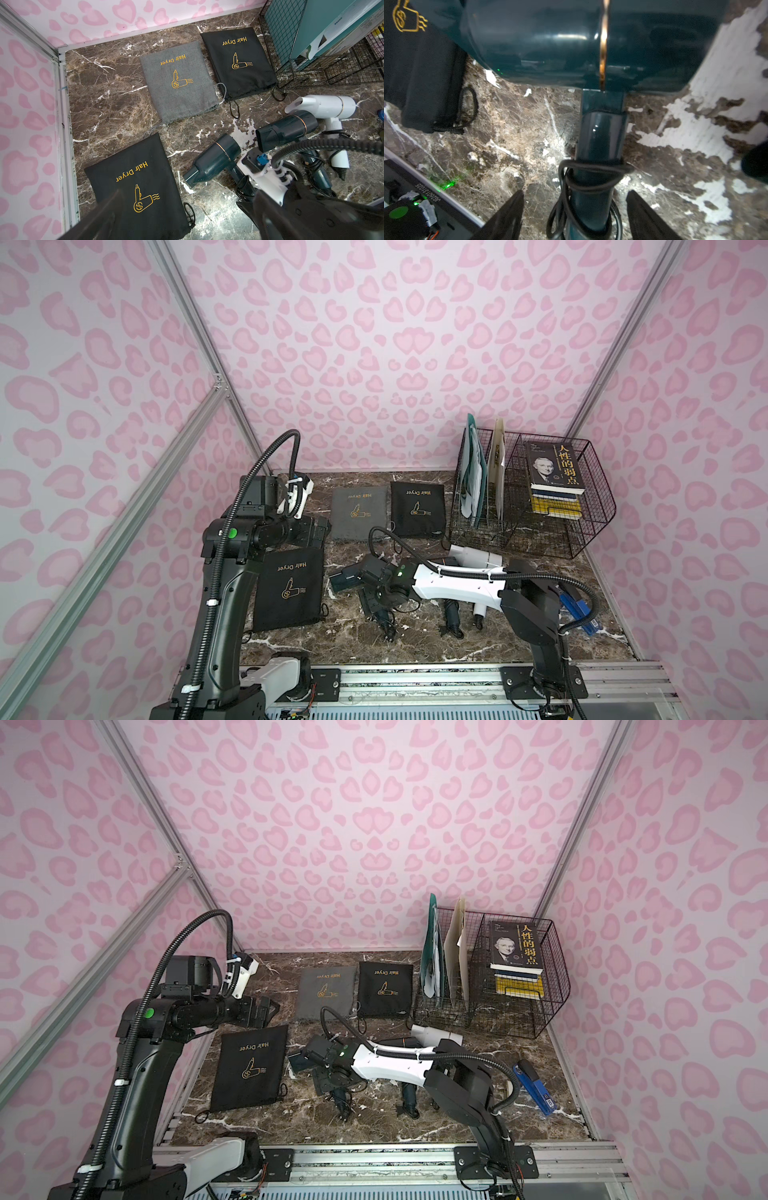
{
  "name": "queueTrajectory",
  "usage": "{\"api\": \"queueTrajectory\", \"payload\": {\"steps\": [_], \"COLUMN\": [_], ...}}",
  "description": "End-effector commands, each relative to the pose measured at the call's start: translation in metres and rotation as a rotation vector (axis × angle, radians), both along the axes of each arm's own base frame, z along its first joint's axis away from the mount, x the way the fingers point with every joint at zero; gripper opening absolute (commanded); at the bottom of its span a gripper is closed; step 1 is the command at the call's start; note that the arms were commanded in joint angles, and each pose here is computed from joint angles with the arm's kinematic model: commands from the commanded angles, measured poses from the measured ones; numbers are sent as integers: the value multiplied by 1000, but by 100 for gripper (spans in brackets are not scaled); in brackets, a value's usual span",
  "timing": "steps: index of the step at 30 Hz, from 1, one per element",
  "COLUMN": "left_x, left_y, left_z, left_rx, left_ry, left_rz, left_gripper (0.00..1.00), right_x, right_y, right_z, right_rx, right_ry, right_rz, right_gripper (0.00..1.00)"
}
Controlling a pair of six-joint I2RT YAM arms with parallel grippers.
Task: Pack away hair dryers
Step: Pick up the hair dryer from the center of the board.
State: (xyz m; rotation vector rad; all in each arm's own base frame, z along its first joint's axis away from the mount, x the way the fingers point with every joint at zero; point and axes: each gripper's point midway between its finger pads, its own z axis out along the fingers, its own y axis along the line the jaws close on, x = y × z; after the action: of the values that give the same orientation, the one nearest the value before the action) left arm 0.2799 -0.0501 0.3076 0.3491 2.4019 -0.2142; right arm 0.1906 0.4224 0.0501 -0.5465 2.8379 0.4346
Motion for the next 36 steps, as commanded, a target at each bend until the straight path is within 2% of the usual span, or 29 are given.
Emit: {"api": "queueTrajectory", "payload": {"steps": [1,6,17,27,28,30,32,33,36], "left_x": [-2,-2,-6,-16,-16,-16,-16,-16,-17], "left_y": [-5,-7,-13,-23,-24,-24,-24,-24,-24], "left_z": [-5,-8,-10,-15,-15,-14,-13,-12,-9], "left_rx": [-10,-17,-26,-74,-75,-75,-75,-75,-77], "left_ry": [19,26,41,117,119,123,123,121,117], "left_rz": [-37,-49,-88,-142,-143,-143,-143,-143,-143], "left_gripper": [99,99,99,99,99,99,100,99,99], "right_x": [-1,2,4,5,5,5,6,6,6], "right_y": [-9,-18,-32,-42,-41,-41,-42,-42,-41], "right_z": [-13,-27,-42,-50,-50,-51,-52,-52,-50], "right_rx": [-45,-89,-184,-280,-282,-283,-284,-285,-272], "right_ry": [21,29,18,-10,-10,-13,-16,-19,-26], "right_rz": [-20,-34,-36,-23,-19,-18,-18,-19,-11], "right_gripper": [77,72,69,51,45,41,29,27,10]}}
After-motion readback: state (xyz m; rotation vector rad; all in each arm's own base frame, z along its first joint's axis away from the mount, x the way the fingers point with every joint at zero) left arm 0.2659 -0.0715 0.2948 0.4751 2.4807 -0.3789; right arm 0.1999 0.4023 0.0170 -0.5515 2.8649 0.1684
